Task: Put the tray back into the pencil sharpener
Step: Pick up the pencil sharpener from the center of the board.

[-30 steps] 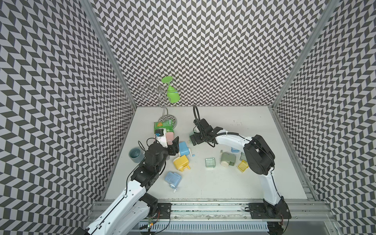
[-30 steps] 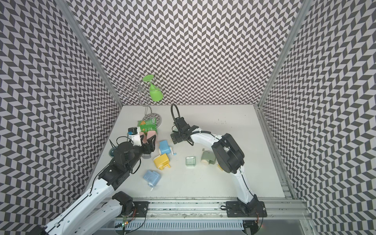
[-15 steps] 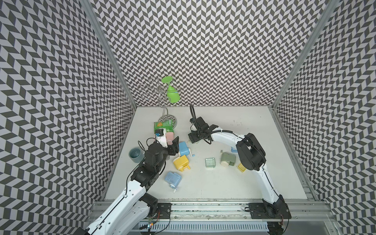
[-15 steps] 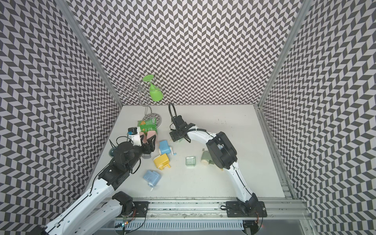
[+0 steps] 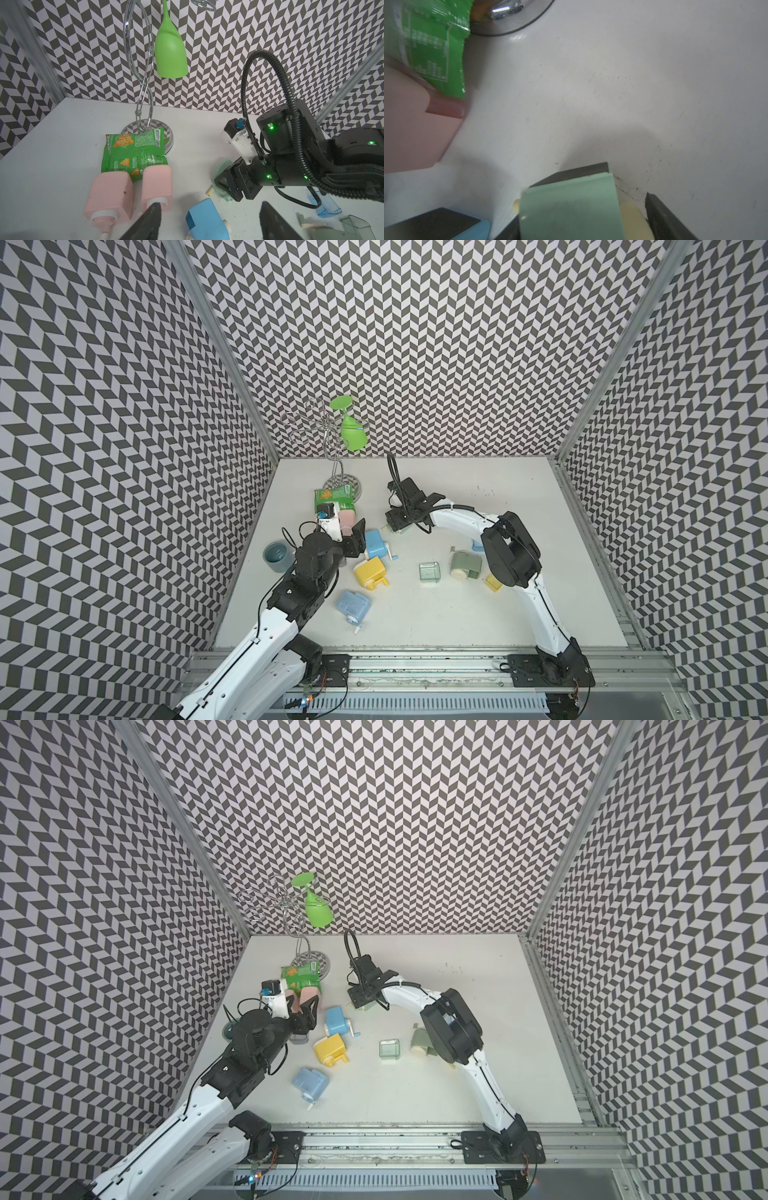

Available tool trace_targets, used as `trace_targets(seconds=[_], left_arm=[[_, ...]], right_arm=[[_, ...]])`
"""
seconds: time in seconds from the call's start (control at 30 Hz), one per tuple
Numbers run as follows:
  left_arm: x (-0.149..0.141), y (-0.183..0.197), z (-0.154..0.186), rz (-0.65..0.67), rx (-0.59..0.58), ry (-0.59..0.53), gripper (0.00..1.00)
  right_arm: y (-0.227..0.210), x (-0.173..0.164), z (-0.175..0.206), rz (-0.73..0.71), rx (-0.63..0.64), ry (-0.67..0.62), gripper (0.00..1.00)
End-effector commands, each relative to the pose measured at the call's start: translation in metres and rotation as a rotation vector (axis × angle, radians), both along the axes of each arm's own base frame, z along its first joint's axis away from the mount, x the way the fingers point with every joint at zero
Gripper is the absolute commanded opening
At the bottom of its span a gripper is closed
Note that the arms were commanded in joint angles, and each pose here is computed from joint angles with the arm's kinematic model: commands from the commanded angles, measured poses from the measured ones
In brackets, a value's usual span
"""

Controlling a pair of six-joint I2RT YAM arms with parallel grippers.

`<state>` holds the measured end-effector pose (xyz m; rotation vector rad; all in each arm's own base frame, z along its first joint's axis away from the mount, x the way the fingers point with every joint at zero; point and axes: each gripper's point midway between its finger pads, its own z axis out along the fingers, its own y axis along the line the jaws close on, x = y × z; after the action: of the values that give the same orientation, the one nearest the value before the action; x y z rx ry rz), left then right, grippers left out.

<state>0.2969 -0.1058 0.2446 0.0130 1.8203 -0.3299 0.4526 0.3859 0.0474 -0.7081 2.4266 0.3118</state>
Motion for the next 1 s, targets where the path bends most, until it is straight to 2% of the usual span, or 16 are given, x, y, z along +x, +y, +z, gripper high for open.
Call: trace_targets(seconds=[0.0, 0.17, 0.3, 0.7, 0.8, 0.97], left_arm=[[0.001, 0.001, 0.010, 0.000, -0.002, -0.042, 0.76], [-0.001, -0.002, 0.013, -0.024, 0.005, -0.071, 0.76], [-0.003, -0.013, 0.019, -0.095, 0.018, -0.130, 0.82], [-0.003, -0.025, 0.032, -0.181, 0.138, -0.263, 0.86], [-0.006, -0.029, 0.033, -0.213, 0.178, -0.307, 0.87], [-0.008, -0.042, 0.028, -0.298, 0.315, -0.364, 0.90]], right_arm=[[0.000, 0.002, 0.007, 0.009, 0.007, -0.005, 0.48], [0.003, -0.005, 0.022, 0.021, 0.050, -0.001, 0.41], [0.002, -0.011, 0.038, 0.018, 0.101, -0.005, 0.37], [0.001, -0.031, 0.072, 0.034, 0.214, -0.001, 0.34], [0.000, -0.035, 0.072, 0.035, 0.222, 0.012, 0.34], [-0.002, -0.045, 0.074, 0.033, 0.242, 0.048, 0.31]])
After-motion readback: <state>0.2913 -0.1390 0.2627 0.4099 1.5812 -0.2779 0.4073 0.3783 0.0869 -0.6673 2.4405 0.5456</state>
